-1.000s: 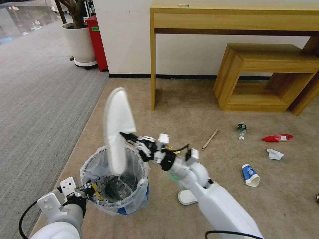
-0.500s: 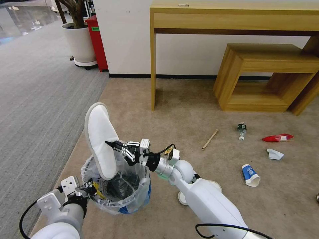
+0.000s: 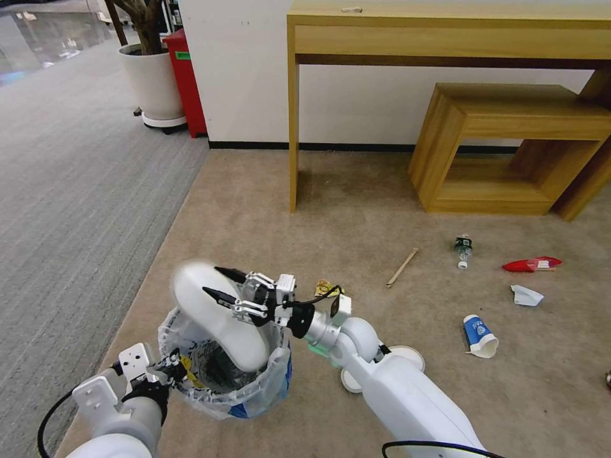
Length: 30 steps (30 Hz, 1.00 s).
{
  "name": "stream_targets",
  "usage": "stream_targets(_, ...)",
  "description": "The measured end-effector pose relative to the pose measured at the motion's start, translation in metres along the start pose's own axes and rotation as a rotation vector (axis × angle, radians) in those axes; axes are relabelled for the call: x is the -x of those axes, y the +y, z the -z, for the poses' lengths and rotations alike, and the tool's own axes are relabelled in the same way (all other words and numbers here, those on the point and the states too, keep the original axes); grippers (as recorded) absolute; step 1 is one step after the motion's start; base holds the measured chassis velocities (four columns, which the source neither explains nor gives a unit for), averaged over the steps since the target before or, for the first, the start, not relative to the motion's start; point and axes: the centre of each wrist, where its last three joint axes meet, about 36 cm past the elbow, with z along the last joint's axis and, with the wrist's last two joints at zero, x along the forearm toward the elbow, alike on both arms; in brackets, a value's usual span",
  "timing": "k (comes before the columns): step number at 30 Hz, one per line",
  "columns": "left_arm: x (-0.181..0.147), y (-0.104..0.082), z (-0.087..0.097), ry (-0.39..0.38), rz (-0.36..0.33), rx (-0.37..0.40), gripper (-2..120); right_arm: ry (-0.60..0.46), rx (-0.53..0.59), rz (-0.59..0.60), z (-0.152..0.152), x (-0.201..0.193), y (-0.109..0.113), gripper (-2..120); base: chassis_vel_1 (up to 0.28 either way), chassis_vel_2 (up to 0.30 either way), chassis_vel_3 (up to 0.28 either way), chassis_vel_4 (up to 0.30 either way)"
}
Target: Pick up the trash bin and place the garbage on the floor into it.
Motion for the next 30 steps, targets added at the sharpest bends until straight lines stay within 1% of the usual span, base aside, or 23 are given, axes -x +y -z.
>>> stream_targets(1,0.000,0.001,0.000,-0.001,0.002,0.001,1,-0.007,0.000,-0.024,0.005,-0.006,0.002,75,0.000,0.000,0.000,0.000)
stream_targets(3,0.000,0.001,0.000,-0.002,0.003,0.002,1,-0.009,-0.003,-0.036,0.008,-0.009,0.004,76,0.000,0.000,0.000,0.000)
stream_targets(5,0.000,0.002,0.002,-0.006,0.007,0.006,1,-0.021,-0.031,-0.108,0.027,-0.027,0.011,89,0.000,0.000,0.000,0.000)
stream_targets(6,0.000,0.002,0.002,-0.006,0.007,0.006,1,-0.021,-0.031,-0.108,0.027,-0.027,0.011,89,0.000,0.000,0.000,0.000)
stream_targets(7,0.000,0.003,0.002,-0.008,0.008,0.007,1,-0.017,-0.047,-0.141,0.034,-0.033,0.013,91,0.000,0.000,0.000,0.000)
stream_targets(8,0.000,0.003,0.003,-0.010,0.008,0.008,1,-0.004,-0.069,-0.192,0.043,-0.041,0.016,96,0.000,0.000,0.000,0.000)
stream_targets(9,0.001,0.004,0.004,-0.014,0.009,0.009,1,0.011,-0.097,-0.266,0.054,-0.052,0.020,99,0.000,0.000,0.000,0.000)
stream_targets(10,0.001,0.004,0.004,-0.014,0.009,0.009,1,0.011,-0.097,-0.266,0.054,-0.052,0.020,99,0.000,0.000,0.000,0.000)
stream_targets(11,0.001,0.005,0.005,-0.018,0.010,0.009,1,0.020,-0.115,-0.329,0.063,-0.060,0.025,100,0.000,0.000,0.000,0.000)
stream_targets(13,0.001,0.007,0.007,-0.023,0.011,0.007,1,0.032,-0.135,-0.411,0.076,-0.075,0.032,100,0.000,0.000,0.000,0.000)
stream_targets(14,0.001,0.007,0.007,-0.023,0.011,0.007,1,0.032,-0.135,-0.411,0.076,-0.075,0.032,100,0.000,0.000,0.000,0.000)
stream_targets(16,0.001,0.008,0.009,-0.029,0.011,0.005,1,0.048,-0.177,-0.515,0.095,-0.096,0.041,100,0.000,0.000,0.000,0.000)
stream_targets(18,0.002,0.007,0.010,-0.033,0.010,0.000,1,0.086,-0.207,-0.670,0.114,-0.112,0.056,100,0.000,0.000,0.000,0.000)
stream_targets(19,0.002,0.007,0.010,-0.033,0.010,0.000,1,0.086,-0.207,-0.670,0.114,-0.112,0.056,100,0.000,0.000,0.000,0.000)
stream_targets(20,0.002,0.006,0.009,-0.030,0.005,-0.006,1,0.098,-0.199,-0.781,0.124,-0.117,0.067,100,0.000,0.000,0.000,0.000)
stream_targets(21,0.002,0.005,0.009,-0.027,0.002,-0.008,1,0.103,-0.187,-0.860,0.131,-0.119,0.075,100,0.000,0.000,0.000,0.000)
stream_targets(22,0.002,0.005,0.008,-0.025,0.000,-0.009,1,0.106,-0.180,-0.917,0.135,-0.121,0.080,100,0.000,0.000,0.000,0.000)
stream_targets(23,0.002,0.005,0.008,-0.025,0.000,-0.009,1,0.106,-0.180,-0.917,0.135,-0.121,0.080,100,0.000,0.000,0.000,0.000)
stream_targets(24,0.002,0.005,0.008,-0.024,-0.001,-0.010,1,0.112,-0.185,-1.018,0.142,-0.127,0.088,100,0.000,0.000,0.000,0.000)
stream_targets(25,0.002,0.005,0.008,-0.025,0.000,-0.009,1,0.117,-0.205,-1.090,0.146,-0.133,0.092,100,0.000,0.000,0.000,0.000)
stream_targets(26,0.002,0.005,0.008,-0.025,0.000,-0.009,1,0.117,-0.205,-1.090,0.146,-0.133,0.092,100,0.000,0.000,0.000,0.000)
stream_targets(28,0.002,0.006,0.009,-0.028,0.001,-0.010,1,0.135,-0.227,-1.187,0.150,-0.140,0.097,100,0.000,0.000,0.000,0.000)
stream_targets(30,0.002,0.007,0.011,-0.032,0.003,-0.012,1,0.159,-0.228,-1.315,0.154,-0.149,0.101,100,0.000,0.000,0.000,0.000)
